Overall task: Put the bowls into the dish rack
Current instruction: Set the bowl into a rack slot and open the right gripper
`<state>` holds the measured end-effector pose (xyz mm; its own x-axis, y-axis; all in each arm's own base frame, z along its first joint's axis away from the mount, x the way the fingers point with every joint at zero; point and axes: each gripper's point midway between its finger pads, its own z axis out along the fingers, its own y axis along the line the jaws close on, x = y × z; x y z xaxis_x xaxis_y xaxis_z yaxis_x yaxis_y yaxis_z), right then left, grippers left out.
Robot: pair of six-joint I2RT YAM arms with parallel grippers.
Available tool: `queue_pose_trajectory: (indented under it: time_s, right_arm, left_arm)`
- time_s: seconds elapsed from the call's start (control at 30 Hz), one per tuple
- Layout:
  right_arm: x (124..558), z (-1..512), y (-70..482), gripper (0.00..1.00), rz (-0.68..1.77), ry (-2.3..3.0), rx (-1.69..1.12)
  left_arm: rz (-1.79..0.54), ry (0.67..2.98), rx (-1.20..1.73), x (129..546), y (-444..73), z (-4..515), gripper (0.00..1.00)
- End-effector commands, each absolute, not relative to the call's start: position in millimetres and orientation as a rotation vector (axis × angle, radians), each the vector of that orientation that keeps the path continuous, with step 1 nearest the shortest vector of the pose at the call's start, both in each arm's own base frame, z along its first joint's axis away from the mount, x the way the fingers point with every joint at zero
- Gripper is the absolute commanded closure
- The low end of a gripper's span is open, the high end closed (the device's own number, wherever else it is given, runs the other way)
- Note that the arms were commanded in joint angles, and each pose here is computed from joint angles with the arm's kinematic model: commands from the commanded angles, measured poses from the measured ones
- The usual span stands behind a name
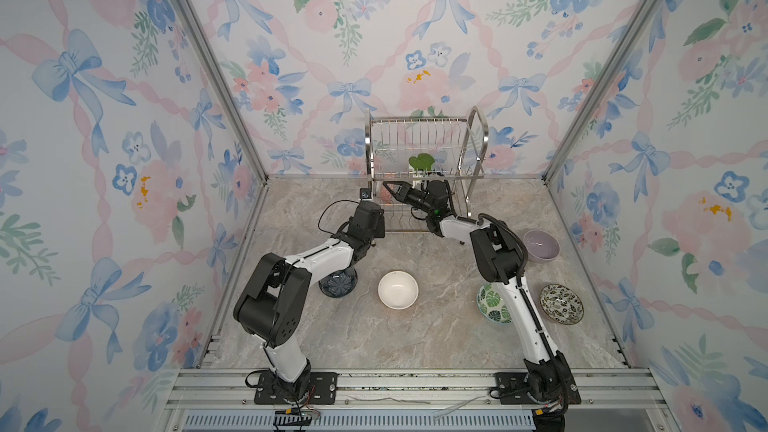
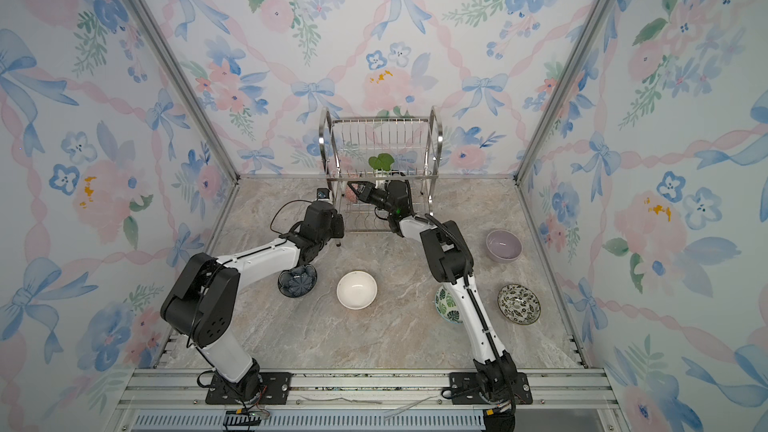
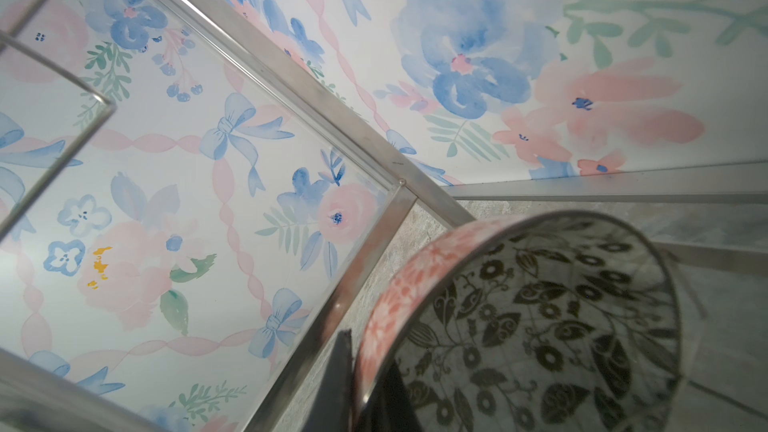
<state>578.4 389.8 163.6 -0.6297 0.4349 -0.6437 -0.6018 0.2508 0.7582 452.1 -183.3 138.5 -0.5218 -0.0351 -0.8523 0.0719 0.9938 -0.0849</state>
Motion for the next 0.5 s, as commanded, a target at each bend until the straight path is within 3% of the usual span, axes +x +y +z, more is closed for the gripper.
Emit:
queue_pose_trajectory:
  time_s: [0.0, 0.47]
  right_arm:
    - [582.0, 156.8, 376.3, 0.99, 1.45, 1.753, -0.171]
    - [574.7, 136.4, 382.8, 0.81, 1.381, 1.85, -0.203]
  left_arm:
    - [-0.119, 2.206, 0.144, 437.4, -194.3, 112.2, 1.0]
    - [-0.138, 2.204, 0.125, 438.2, -195.3, 115.5, 1.0]
